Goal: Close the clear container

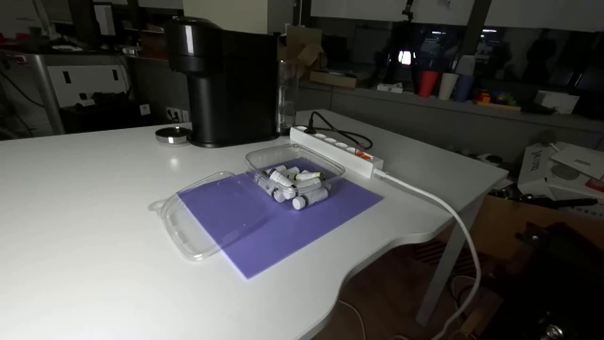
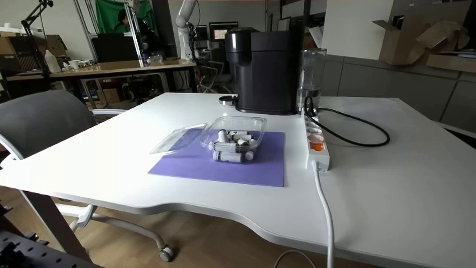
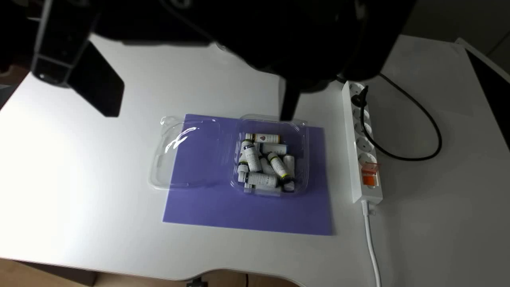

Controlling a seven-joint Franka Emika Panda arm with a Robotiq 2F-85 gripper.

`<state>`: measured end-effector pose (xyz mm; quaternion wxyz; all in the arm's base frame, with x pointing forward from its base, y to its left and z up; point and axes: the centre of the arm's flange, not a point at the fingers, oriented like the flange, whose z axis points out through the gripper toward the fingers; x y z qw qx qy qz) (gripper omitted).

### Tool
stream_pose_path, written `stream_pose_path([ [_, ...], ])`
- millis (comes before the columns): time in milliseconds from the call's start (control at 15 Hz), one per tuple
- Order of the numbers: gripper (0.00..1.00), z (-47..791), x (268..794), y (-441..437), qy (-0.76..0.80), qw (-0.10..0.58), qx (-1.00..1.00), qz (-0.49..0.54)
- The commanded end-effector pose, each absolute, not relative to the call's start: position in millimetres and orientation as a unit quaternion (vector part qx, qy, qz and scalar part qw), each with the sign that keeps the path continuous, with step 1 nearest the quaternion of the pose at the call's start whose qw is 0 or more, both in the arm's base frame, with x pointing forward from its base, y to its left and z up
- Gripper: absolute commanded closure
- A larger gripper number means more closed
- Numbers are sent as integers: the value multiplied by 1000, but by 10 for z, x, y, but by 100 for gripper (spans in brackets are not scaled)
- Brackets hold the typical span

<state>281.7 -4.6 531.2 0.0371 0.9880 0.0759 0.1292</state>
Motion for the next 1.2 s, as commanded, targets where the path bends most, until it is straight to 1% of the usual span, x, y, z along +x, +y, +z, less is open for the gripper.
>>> stream_pose_path([
  [0, 0, 5312, 2817, -46, 76, 37, 988, 129],
  [400, 0, 5312, 2817, -46, 76, 37, 988, 129],
  [533, 0, 5281, 2907, -47, 77, 55, 986, 138],
  [667, 0, 5189, 3089, -91, 75, 71, 986, 133],
  [800, 0, 5009, 3321, -182, 72, 72, 989, 110],
  [1133, 0, 4385, 3786, -367, 100, 96, 988, 64],
])
